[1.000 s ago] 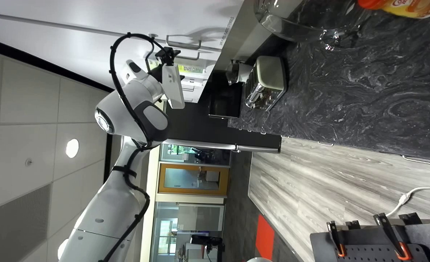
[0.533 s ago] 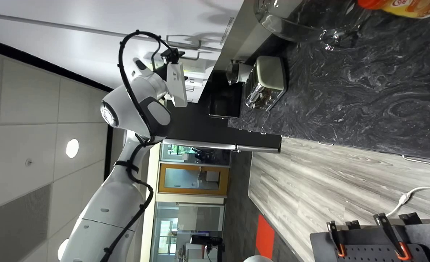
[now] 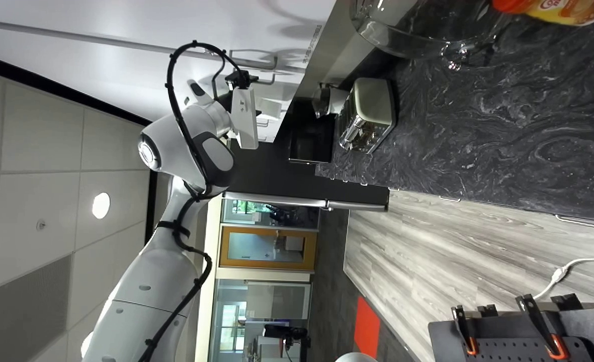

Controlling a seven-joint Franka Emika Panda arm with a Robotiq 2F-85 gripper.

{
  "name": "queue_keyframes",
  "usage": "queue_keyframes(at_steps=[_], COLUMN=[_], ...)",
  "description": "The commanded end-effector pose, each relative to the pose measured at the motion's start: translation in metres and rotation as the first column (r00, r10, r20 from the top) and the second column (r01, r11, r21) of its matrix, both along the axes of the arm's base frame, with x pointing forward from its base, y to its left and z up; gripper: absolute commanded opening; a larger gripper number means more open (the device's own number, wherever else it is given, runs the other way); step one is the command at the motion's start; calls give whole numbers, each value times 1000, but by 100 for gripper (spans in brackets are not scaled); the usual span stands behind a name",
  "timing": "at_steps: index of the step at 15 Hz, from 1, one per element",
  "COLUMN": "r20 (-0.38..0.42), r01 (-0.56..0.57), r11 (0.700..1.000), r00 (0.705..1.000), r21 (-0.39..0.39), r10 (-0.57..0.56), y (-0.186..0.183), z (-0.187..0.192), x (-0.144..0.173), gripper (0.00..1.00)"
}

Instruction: Open the left door of the third upper cabinet from the left

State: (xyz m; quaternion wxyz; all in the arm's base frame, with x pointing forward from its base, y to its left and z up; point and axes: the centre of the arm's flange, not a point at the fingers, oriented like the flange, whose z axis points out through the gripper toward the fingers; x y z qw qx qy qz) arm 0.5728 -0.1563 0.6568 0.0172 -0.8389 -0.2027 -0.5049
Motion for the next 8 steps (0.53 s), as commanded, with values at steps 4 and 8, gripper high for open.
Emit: queue_keyframes(at_steps=[4, 8], r20=[-16, -16], r01=[-86, -104], r11=[996, 994], r00=[996, 994], r21=[3, -36], r10=[86, 104], y=[27, 43], z=[9, 4], x=[-9, -15], gripper=[100, 100])
